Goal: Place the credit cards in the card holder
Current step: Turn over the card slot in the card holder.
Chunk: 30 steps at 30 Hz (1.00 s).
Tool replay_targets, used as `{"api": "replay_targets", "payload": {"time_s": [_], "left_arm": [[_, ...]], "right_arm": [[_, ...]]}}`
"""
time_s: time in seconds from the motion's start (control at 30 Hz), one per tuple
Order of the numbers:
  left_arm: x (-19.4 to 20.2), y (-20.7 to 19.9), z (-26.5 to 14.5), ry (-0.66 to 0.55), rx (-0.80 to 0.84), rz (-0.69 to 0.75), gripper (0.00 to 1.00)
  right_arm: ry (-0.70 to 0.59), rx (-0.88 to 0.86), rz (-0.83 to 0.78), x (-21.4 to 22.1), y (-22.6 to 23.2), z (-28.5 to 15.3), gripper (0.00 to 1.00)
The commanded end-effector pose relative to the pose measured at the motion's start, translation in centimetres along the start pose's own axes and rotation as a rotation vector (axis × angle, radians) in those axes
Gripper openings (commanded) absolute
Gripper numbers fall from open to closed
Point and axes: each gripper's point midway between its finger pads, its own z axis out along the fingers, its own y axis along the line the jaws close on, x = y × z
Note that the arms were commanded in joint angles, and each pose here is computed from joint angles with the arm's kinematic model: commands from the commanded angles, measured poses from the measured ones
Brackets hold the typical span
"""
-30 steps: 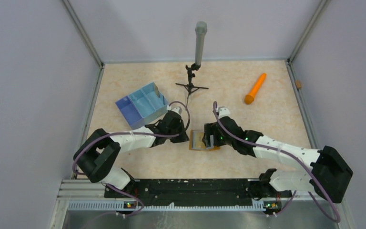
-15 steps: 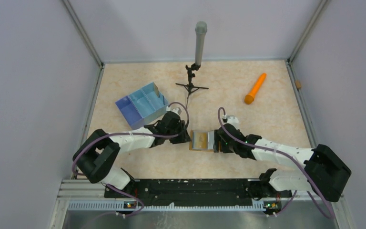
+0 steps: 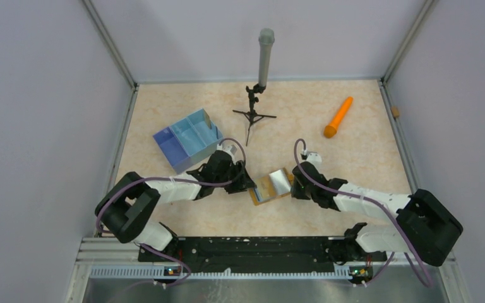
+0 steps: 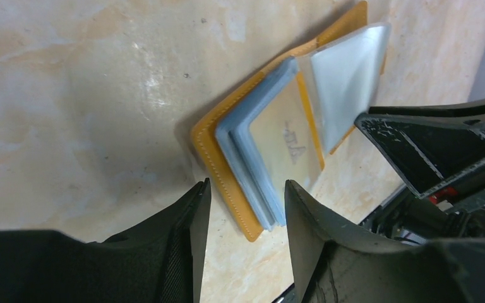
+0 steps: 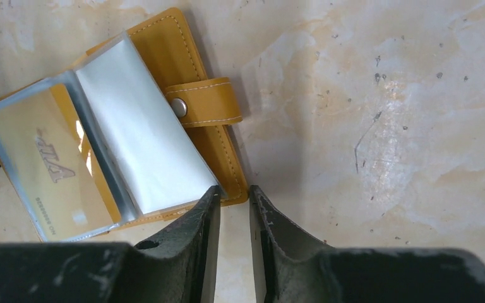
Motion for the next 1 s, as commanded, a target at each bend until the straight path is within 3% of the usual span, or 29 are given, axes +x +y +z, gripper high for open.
{"api": "replay_targets", "payload": {"time_s": [0.0,0.3,0.97], "left_arm": [[-0.5,-2.7,-0.1,-0.012,0.138,-0.02,0.5],[0.3,-1.9,-0.1,-0.013,0.145,-0.064,0.33],[-1.4,-4.0,-0.1,-0.09,0.252,-0.075,0.26]], "right_arm": [[0.081,0.052,-0.004,2.6,-1.9,0.6,0.22],[0.114,0.07,0.007,3.5,-2.3,1.3,0.22],[0.157,0.048,0.019,4.9,-2.0,2.0,0.18]]}}
